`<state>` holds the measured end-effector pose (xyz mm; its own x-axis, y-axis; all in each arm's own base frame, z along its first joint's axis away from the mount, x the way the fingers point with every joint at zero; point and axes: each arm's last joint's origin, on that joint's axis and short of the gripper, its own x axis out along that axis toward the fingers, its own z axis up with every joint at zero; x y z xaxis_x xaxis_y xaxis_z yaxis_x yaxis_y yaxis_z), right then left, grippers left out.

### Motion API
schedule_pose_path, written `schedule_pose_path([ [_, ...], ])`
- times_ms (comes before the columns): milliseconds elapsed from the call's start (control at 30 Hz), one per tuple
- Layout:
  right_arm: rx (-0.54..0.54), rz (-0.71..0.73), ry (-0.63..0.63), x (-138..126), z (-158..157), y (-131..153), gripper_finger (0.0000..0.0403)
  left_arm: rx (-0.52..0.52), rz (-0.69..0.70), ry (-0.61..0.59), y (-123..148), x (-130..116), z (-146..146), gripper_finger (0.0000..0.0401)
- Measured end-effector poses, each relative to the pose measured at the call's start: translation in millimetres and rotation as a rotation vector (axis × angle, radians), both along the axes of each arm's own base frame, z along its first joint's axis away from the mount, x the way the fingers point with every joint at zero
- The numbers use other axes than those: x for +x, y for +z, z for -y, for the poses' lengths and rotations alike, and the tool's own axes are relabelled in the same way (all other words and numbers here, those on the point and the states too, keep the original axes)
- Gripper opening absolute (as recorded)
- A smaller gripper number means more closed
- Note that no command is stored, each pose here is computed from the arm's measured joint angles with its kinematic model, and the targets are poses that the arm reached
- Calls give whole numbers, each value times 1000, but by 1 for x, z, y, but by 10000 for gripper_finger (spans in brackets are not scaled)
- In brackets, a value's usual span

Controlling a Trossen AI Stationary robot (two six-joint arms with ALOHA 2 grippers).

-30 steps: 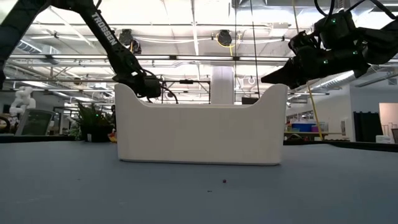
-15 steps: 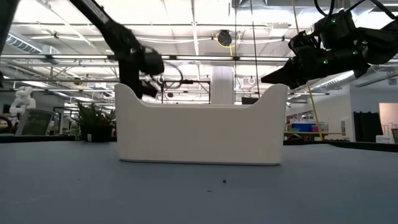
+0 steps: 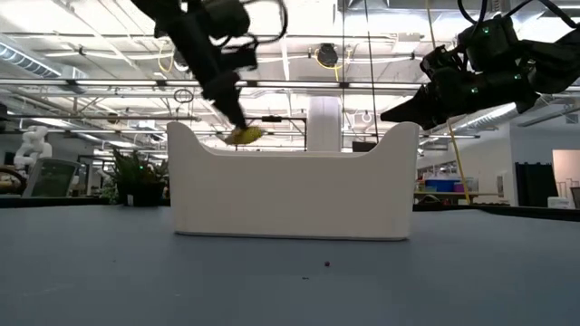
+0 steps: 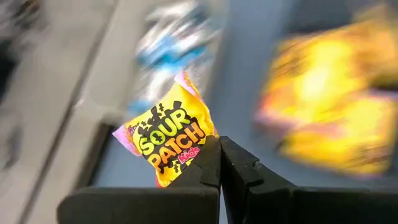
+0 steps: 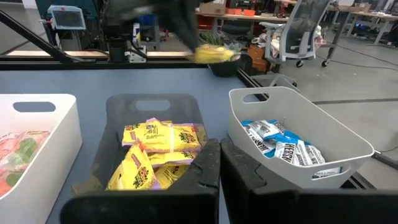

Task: Sort candy
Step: Put the yellow candy into the black bin

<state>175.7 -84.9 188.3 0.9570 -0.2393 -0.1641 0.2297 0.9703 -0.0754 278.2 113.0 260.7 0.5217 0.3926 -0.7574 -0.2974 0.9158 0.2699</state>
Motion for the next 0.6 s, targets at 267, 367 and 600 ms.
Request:
schedule_pose_path([
  [267, 0, -1, 0, 0, 0, 0, 0, -201, 163, -264, -13, 40, 43, 0],
  [367, 1, -1, 0, 0, 0, 0, 0, -218, 131, -297, -28, 50, 55, 0],
  [600, 1, -1, 0, 0, 0, 0, 0, -241, 62, -352, -60, 69, 74, 0],
])
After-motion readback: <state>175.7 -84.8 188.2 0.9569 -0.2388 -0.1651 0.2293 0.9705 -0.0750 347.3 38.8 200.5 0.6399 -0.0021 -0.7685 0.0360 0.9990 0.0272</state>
